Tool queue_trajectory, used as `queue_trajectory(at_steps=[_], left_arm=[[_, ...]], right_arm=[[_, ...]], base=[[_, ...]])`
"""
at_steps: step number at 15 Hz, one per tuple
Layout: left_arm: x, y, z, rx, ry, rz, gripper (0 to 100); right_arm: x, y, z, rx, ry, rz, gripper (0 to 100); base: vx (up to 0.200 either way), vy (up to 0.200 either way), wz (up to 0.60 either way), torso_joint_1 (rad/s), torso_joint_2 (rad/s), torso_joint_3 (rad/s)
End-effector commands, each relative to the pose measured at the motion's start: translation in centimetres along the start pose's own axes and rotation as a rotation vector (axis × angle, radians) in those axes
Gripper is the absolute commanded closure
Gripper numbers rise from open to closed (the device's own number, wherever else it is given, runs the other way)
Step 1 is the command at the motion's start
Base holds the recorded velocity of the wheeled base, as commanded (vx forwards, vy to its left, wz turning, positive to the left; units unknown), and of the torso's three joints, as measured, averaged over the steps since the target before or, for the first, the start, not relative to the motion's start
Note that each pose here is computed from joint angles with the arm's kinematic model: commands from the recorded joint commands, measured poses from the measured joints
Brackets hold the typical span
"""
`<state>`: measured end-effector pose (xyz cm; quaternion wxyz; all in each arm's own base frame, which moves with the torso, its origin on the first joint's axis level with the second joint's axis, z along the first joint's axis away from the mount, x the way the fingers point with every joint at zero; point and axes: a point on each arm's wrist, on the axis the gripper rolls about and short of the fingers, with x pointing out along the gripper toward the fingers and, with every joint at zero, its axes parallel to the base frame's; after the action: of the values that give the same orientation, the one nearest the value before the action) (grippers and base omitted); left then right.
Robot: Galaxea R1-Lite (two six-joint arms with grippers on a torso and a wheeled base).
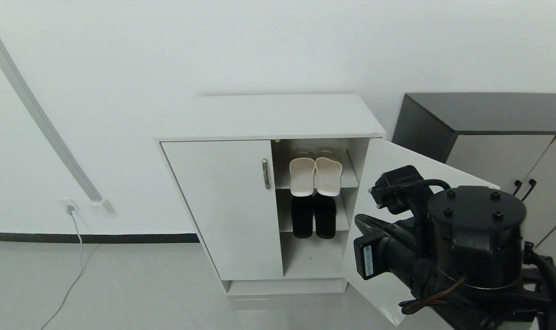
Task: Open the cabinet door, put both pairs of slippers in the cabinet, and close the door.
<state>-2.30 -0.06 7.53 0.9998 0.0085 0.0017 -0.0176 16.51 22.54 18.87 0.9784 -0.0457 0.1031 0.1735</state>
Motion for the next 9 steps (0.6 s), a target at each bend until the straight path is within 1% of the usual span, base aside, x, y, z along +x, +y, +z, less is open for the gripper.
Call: queue_trajectory(at_steps=[1, 5, 9], left_arm=[[0.01, 0.00, 0.00, 0.000, 0.001, 0.000, 100], [0.01, 0.00, 0.00, 0.000, 0.001, 0.000, 100], [0.01, 0.00, 0.00, 0.000, 0.001, 0.000, 100]], right_arm=[[0.01, 0.02, -0.08, -0.002, 0.003, 0.000, 100], [-0.04, -0.02, -0.17, -0.004, 0.005, 0.000, 100], [-0.04, -0.02, -0.15, -0.003, 0.004, 0.000, 100]], base=[[0.000, 0.000, 0.00, 0.217, -0.53, -0.320], [0.000, 0.000, 0.00, 0.223, -0.55, -0.315], [0.000, 0.000, 0.00, 0.253, -0.59, -0.334]])
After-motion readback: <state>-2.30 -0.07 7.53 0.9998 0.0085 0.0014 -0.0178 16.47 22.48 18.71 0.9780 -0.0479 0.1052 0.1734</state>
